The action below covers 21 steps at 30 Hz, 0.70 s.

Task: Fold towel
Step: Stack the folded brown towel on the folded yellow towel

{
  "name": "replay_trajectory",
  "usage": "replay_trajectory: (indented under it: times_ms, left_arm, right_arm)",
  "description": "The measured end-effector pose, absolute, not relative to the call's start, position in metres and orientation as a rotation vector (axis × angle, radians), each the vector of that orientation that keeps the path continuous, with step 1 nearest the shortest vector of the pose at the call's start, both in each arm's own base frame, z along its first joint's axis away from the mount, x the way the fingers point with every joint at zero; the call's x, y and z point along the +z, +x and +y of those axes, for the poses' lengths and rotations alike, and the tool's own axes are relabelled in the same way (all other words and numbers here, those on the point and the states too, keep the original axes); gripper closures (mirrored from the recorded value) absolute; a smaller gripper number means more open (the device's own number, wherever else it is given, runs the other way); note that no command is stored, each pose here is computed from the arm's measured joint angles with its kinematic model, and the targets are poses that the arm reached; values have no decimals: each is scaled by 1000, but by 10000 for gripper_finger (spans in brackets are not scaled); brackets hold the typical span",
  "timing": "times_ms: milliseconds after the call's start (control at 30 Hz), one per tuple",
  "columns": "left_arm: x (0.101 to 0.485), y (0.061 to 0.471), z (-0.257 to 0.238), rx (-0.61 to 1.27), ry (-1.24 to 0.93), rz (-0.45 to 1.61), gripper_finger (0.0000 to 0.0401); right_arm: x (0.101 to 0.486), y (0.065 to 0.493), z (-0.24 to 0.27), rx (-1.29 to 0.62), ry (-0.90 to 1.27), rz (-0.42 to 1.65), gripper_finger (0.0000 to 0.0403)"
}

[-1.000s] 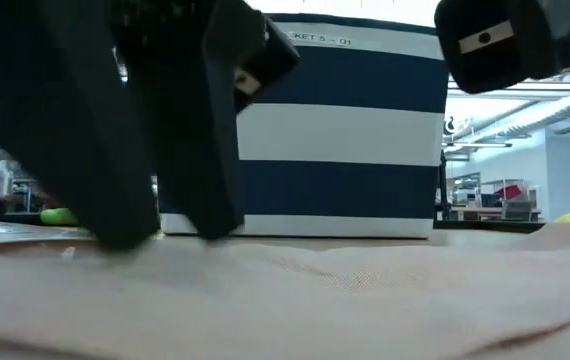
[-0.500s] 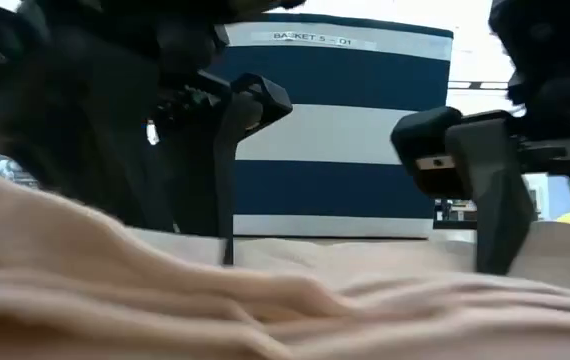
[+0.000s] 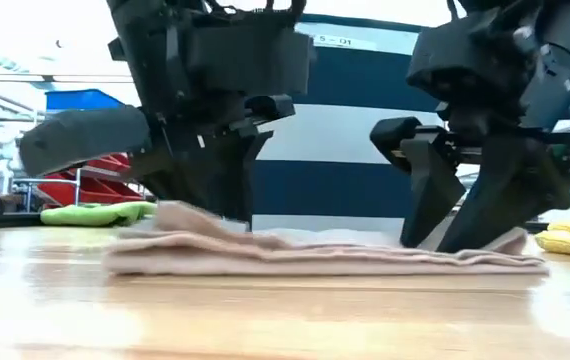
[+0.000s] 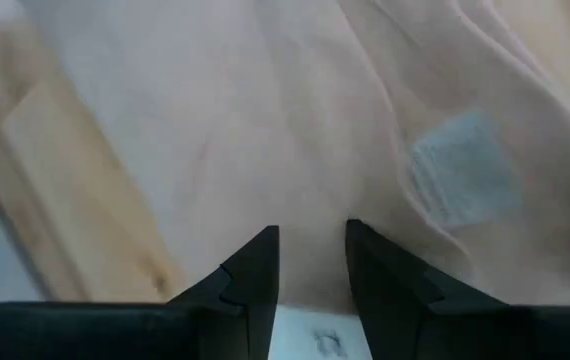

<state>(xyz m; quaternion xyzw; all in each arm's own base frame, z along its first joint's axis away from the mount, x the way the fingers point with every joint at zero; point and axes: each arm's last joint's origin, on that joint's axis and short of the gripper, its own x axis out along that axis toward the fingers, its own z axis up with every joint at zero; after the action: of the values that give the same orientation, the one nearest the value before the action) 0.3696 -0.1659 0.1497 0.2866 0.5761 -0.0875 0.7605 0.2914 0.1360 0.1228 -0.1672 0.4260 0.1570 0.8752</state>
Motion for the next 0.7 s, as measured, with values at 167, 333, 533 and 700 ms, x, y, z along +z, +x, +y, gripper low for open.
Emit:
replay_trajectory:
  times_ms: [167, 333, 533, 700]
  left_arm:
    - [172, 363, -165, -155, 648, 1214, 276]
    - [193, 361, -170, -109, 666, 1107, 276]
    - [215, 362, -194, -126, 603, 939, 276]
    - [227, 357, -224, -182, 574, 812, 276]
  right_arm:
    - [135, 280, 135, 335, -351, 937, 273]
    - [161, 275, 140, 361, -328, 829, 273]
    - [178, 277, 142, 379, -292, 724, 262]
    - [171, 282, 146, 393, -277, 702, 210]
